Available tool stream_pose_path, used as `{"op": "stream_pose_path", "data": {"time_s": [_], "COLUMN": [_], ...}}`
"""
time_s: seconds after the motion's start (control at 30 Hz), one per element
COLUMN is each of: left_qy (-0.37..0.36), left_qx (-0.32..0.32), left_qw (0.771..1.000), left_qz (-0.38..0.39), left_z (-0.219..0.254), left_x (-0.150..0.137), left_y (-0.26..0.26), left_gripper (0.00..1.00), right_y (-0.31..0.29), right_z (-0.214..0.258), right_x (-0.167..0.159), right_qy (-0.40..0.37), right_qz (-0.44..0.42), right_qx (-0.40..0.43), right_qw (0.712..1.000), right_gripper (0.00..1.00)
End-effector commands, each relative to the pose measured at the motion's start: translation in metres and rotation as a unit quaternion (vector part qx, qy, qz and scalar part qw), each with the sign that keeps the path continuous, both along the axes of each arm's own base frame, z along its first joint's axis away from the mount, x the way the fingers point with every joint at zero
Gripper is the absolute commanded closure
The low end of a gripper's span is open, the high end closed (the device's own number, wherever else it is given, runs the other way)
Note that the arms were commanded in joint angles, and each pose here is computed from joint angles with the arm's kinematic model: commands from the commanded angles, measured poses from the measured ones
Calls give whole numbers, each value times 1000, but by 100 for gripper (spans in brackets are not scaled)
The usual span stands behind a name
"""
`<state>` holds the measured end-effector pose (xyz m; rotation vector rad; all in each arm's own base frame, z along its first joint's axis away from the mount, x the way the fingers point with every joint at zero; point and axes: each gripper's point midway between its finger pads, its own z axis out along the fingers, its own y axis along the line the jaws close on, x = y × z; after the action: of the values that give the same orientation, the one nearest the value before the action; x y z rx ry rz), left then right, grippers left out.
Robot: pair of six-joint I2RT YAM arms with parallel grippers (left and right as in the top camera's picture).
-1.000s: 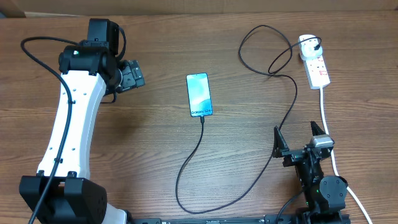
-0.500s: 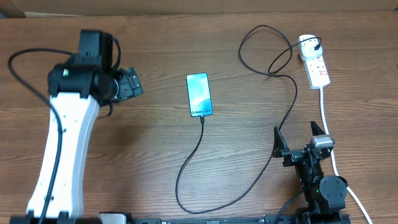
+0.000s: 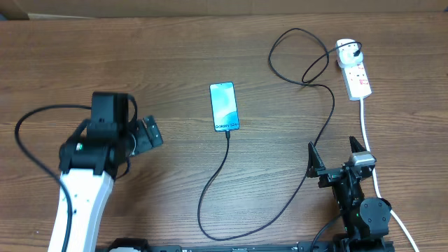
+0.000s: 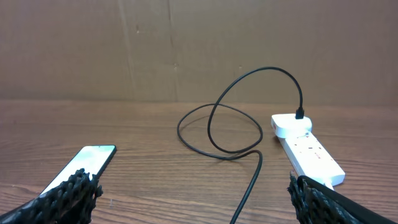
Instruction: Plug charger to phone and switch on socket
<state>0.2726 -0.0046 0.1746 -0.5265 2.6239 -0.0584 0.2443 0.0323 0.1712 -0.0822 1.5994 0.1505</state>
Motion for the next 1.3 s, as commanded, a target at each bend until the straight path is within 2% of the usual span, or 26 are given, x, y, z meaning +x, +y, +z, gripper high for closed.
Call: {"op": "stream_pose_path", "data": {"time_s": [0.0,0.23,0.37,0.47,0.6,0.8,1.27], "left_qy": [-39,-104,-133,-137,-147,-230,-329], "left_qx": [-16,-19,-22,-22,-26,-42,-24], "left_qw": [999,994,991,990,989,970,938], "left_qz": [-2,-1,-3,-4,-8,-72,-107], "left_z": [17,35,28,21,16,31,56], "left_x": [-11,-43,-66,-73,-69,-55,-62], "left_y": [-4,-1,0,0,-2,-19,-23], "left_gripper": [1,1,0,0,1,0,1], "right_y": [0,0,0,0,0,0,0], "right_z": [-1,-1,-1,-1,-1,-1,-1], "right_x": [0,0,0,0,0,0,0], "right_qy": [-3,-3,-3,-3,-3,-3,-3], "right_qz": [-1,-1,-1,-1,-1,-1,-1], "right_qx": [-2,-2,-2,-2,-2,-2,-2], "right_qw": [1000,1000,1000,1000,1000,1000,1000], "right_gripper": [0,0,0,0,0,0,0]}}
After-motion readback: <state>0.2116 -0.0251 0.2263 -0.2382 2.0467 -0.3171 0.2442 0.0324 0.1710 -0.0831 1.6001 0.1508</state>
